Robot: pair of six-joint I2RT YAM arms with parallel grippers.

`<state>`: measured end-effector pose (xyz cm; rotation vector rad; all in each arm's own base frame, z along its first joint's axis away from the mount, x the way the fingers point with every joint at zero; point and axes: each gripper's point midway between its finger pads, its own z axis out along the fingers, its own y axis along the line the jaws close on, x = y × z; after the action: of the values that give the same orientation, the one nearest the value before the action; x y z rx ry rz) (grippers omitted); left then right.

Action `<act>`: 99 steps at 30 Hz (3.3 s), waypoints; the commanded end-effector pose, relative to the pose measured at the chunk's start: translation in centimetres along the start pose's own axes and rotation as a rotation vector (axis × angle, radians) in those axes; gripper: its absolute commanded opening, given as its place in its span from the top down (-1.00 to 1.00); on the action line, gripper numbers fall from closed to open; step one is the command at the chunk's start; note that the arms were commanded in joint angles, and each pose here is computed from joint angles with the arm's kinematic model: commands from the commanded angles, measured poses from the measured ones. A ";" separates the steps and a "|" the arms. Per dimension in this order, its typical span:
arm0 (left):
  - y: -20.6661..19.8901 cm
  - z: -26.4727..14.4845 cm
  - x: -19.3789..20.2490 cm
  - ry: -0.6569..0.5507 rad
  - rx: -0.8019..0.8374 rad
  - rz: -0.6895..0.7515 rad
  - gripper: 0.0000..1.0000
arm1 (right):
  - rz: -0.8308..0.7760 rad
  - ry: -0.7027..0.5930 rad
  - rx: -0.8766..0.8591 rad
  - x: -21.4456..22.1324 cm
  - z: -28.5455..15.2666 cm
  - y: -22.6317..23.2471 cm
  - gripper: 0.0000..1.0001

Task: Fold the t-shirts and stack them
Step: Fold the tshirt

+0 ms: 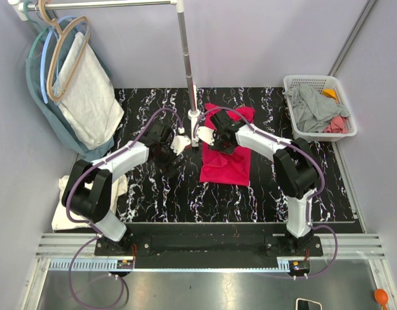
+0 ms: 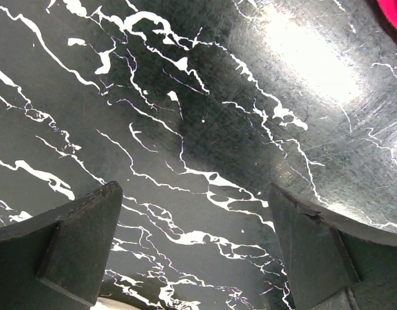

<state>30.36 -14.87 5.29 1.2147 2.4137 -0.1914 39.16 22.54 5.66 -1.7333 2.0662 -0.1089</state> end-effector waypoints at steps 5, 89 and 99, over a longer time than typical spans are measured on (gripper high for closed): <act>0.5 0.0 -1.3 -0.053 -0.015 0.001 -0.98 | 0.059 -0.013 0.216 -1.5 -0.3 -5.6 -0.20; 1.7 -0.8 -1.9 -0.091 -0.080 0.007 -0.98 | 0.304 -0.141 0.053 -4.0 -0.9 -0.5 -0.51; 2.9 -0.9 -1.6 -0.108 -0.131 -0.014 -0.98 | 0.328 -0.157 0.083 -5.7 0.5 -2.3 -0.51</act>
<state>31.38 -14.26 5.13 1.1723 2.3929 -0.1472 40.54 25.88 6.53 -1.3452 2.2012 0.0287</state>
